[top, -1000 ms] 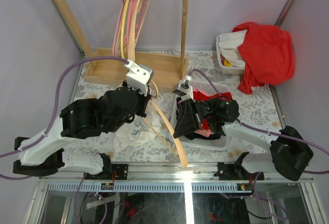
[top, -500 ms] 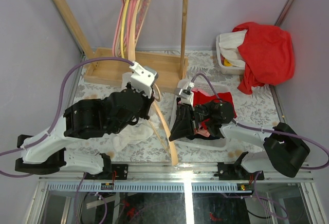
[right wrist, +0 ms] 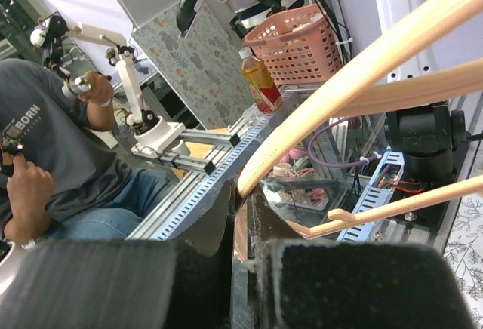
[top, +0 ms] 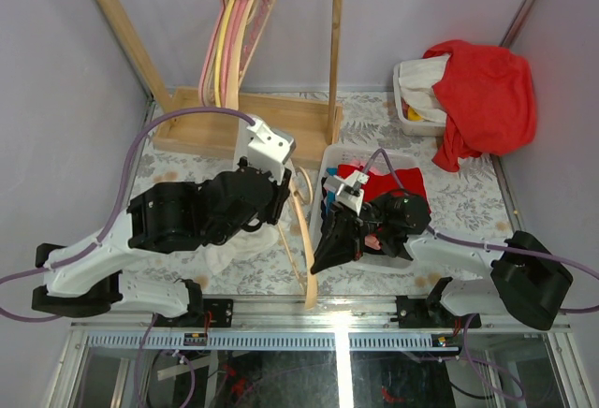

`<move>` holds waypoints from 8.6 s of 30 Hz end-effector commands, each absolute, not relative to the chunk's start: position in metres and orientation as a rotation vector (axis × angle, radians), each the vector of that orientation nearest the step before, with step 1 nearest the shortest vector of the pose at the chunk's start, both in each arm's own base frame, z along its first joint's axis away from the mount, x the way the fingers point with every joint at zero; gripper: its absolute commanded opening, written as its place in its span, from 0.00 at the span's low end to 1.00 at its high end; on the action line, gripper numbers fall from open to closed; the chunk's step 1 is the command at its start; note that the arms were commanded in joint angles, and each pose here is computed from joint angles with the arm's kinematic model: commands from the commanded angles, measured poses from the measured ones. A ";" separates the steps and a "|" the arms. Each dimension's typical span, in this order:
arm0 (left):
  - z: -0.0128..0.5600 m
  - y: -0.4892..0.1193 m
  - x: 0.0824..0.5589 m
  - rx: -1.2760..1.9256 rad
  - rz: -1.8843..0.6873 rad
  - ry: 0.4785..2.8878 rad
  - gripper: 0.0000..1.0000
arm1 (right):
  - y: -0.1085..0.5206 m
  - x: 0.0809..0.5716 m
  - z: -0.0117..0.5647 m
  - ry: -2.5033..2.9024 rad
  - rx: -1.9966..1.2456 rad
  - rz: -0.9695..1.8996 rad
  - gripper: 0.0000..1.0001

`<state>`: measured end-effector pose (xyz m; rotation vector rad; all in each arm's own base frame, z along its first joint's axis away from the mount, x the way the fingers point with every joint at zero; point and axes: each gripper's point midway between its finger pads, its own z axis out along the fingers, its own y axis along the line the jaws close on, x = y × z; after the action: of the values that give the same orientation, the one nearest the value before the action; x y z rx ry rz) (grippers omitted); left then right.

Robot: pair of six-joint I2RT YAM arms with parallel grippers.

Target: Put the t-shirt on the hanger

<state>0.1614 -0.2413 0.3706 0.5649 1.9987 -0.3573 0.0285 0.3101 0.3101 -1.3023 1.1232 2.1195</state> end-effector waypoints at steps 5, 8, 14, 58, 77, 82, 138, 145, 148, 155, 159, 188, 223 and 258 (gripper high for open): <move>0.373 -0.239 0.149 0.525 -0.461 2.025 0.31 | 0.306 0.013 0.318 0.763 -1.397 1.958 0.00; 0.385 -0.230 0.148 0.476 -0.487 2.010 0.34 | 0.306 0.013 0.311 0.790 -1.388 1.970 0.00; 0.387 -0.208 0.156 0.331 -0.417 2.029 0.40 | 0.298 0.009 0.293 0.867 -1.320 1.991 0.00; 0.223 -0.201 0.170 0.144 -0.345 1.981 0.59 | 0.268 0.004 0.330 0.971 -1.280 1.728 0.00; 0.230 -0.231 0.173 0.225 -0.456 1.798 0.38 | 0.257 -0.002 0.338 0.954 -1.279 1.689 0.00; 0.240 -0.221 0.174 0.193 -0.438 1.801 0.01 | 0.256 -0.003 0.338 0.952 -1.276 1.682 0.00; 0.521 -0.196 0.171 0.283 -0.449 1.695 0.00 | 0.250 -0.072 0.268 1.183 -1.330 2.205 0.00; 0.519 -0.190 0.170 0.279 -0.442 1.703 0.00 | 0.239 -0.080 0.256 1.202 -1.332 2.192 0.00; 0.517 -0.191 0.168 0.292 -0.449 1.704 0.00 | 0.239 -0.083 0.259 1.165 -1.359 2.186 0.00; 0.509 -0.180 0.164 0.285 -0.479 1.712 0.00 | 0.252 -0.086 0.278 0.995 -1.446 2.175 0.00; 0.511 -0.175 0.159 0.290 -0.528 1.702 0.00 | 0.262 -0.082 0.281 0.919 -1.448 2.155 0.00; 0.619 -0.208 0.163 0.328 -0.627 1.394 0.00 | 0.260 -0.051 0.331 0.511 -1.373 1.640 0.00; 0.567 -0.209 0.113 0.512 -0.923 1.501 0.00 | 0.273 -0.075 0.236 1.076 -1.497 2.001 0.00; 0.462 -0.238 0.133 0.383 -0.874 1.602 0.04 | 0.325 -0.035 0.243 1.106 -1.243 1.507 0.00</move>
<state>0.1350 -0.2250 0.4380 0.3893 1.6794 -0.8008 -0.0719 0.3054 0.1871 -1.3790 1.2722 1.6933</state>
